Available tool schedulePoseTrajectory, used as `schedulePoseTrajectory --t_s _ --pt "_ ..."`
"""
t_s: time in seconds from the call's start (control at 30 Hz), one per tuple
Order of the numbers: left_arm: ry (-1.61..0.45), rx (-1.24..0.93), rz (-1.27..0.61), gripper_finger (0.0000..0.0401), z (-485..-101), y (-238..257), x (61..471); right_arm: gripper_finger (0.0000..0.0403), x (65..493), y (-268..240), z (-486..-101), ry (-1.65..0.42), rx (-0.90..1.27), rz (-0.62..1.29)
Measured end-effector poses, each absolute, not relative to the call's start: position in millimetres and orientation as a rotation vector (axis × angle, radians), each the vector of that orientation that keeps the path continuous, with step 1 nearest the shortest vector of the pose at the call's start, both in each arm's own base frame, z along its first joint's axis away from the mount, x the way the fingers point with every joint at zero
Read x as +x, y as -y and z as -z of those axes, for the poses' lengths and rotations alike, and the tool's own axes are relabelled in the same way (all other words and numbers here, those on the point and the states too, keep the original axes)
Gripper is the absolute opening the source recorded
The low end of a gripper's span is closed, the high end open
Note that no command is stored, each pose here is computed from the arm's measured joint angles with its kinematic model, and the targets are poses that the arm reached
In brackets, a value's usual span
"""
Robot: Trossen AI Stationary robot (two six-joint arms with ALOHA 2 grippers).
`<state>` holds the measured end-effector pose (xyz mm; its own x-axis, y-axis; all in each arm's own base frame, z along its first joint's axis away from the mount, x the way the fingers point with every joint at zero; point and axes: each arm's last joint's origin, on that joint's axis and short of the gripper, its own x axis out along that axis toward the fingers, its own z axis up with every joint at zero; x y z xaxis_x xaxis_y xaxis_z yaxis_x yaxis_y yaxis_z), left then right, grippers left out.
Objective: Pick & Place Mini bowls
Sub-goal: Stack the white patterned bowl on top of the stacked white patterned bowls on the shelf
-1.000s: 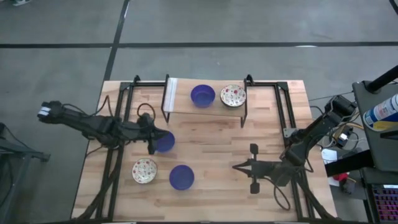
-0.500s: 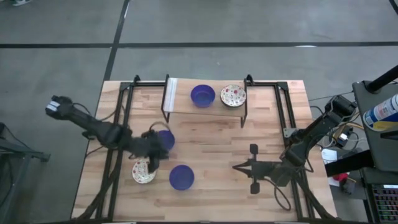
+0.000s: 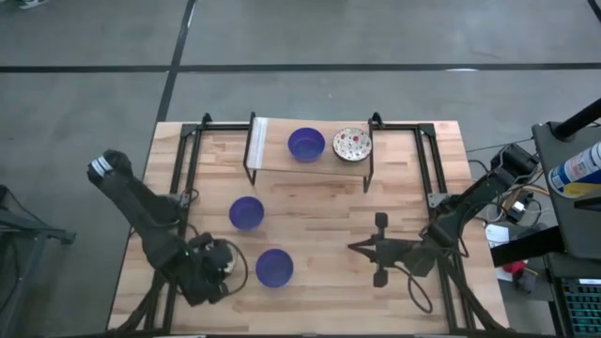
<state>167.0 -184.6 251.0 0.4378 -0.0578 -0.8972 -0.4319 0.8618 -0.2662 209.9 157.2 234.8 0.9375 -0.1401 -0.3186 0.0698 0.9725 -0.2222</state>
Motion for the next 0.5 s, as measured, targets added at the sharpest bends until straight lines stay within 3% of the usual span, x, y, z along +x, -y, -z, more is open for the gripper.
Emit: schedulePoseTrajectory --t_s 0.5 --pt "-1.309 -0.407 -0.354 0.0101 -204.2 205.4 178.5 0.0009 212.2 -154.1 -234.9 -0.341 -0.208 0.122"
